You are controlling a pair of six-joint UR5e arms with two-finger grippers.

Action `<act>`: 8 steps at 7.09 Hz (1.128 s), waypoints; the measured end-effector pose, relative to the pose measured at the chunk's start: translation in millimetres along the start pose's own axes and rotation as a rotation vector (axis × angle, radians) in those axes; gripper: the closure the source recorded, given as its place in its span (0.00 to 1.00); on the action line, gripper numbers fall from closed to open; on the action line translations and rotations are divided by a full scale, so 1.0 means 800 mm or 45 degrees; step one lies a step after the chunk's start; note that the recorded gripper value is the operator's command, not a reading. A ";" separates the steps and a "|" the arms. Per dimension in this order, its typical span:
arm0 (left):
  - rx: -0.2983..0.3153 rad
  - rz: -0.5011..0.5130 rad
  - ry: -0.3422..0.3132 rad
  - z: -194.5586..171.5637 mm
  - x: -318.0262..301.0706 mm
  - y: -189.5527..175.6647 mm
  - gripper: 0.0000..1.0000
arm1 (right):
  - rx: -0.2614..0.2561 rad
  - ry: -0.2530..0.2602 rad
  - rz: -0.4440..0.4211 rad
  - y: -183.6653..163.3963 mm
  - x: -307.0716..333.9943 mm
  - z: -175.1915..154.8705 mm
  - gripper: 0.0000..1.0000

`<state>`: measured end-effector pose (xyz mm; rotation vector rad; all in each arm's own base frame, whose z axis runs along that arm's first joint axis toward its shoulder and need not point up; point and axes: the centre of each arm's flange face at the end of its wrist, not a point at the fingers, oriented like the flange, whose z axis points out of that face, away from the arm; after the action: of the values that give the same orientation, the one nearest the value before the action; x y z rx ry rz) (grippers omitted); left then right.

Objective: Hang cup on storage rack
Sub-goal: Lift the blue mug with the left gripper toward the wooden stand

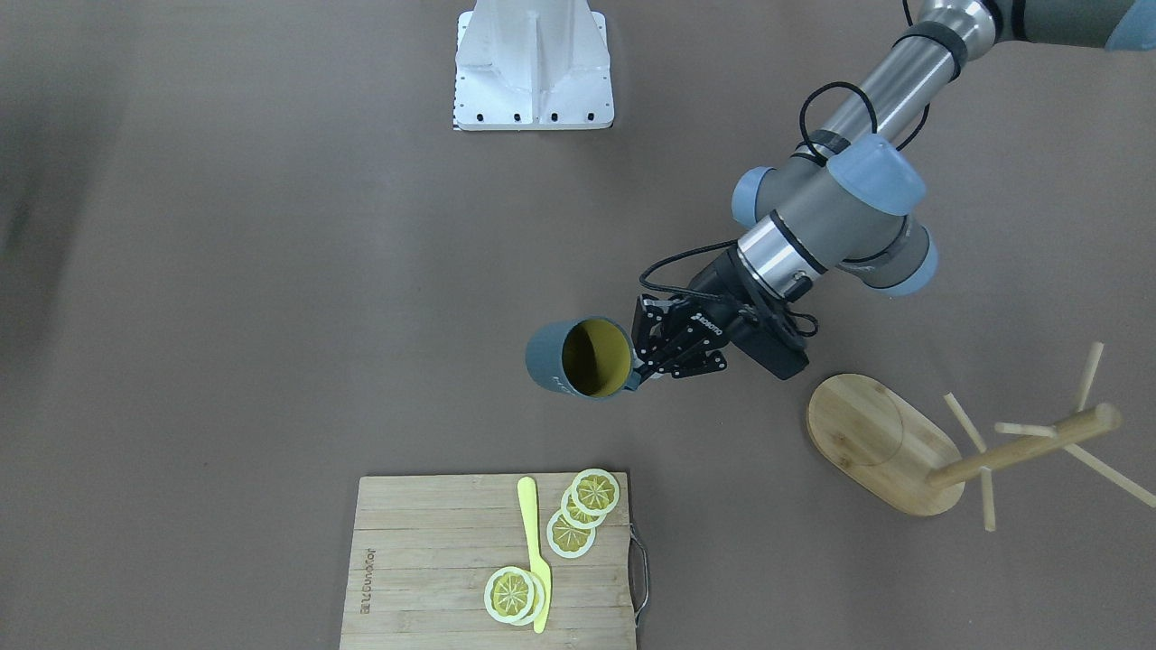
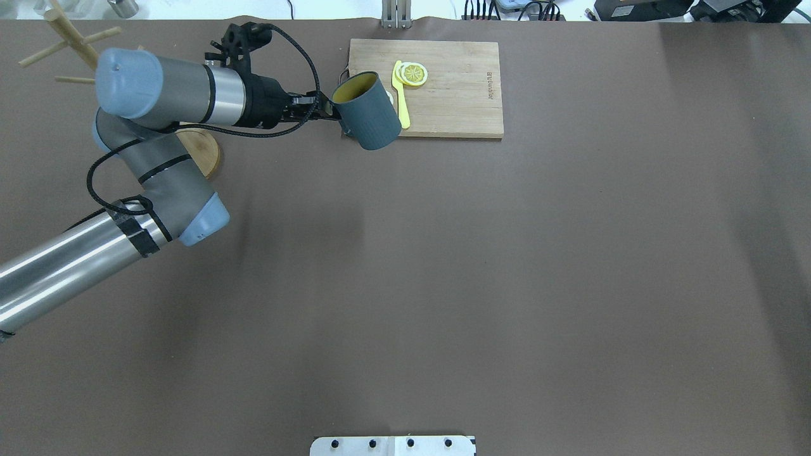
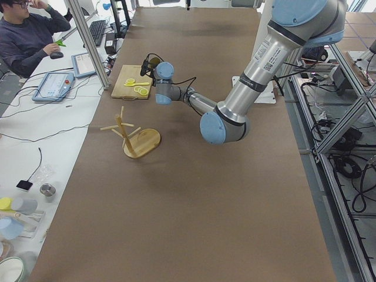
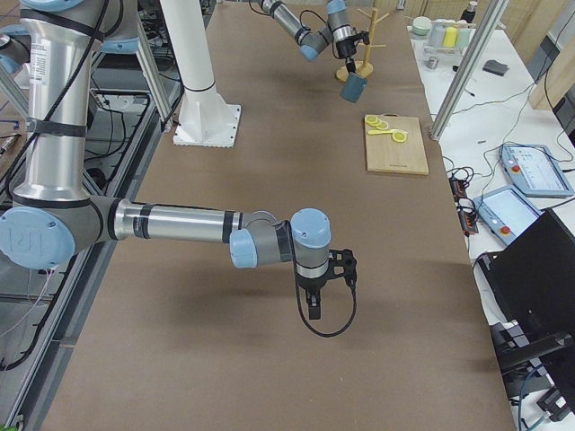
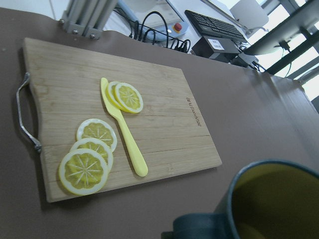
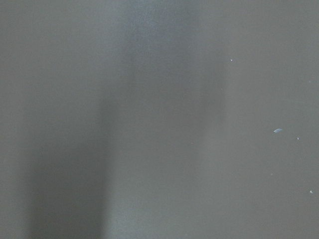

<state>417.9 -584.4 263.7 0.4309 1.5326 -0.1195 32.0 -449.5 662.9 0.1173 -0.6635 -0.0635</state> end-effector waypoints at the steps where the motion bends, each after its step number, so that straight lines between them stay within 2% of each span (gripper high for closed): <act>1: -0.004 -0.155 -0.004 -0.020 -0.008 -0.021 1.00 | 0.000 0.000 0.000 -0.001 0.000 0.000 0.00; 2: 0.004 -0.280 0.003 -0.033 -0.011 -0.034 1.00 | 0.000 0.000 0.000 -0.002 0.000 0.001 0.00; 4: 0.020 -0.485 0.095 -0.052 -0.012 -0.035 1.00 | 0.000 0.000 0.000 -0.002 0.000 0.001 0.00; 8: 0.093 -0.945 0.433 -0.088 -0.026 -0.017 1.00 | 0.001 0.000 -0.001 -0.002 0.000 0.001 0.00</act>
<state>346.4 -576.7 282.5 -0.0897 1.9674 -0.7095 31.9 -451.3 663.2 0.1181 -0.6635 -0.0639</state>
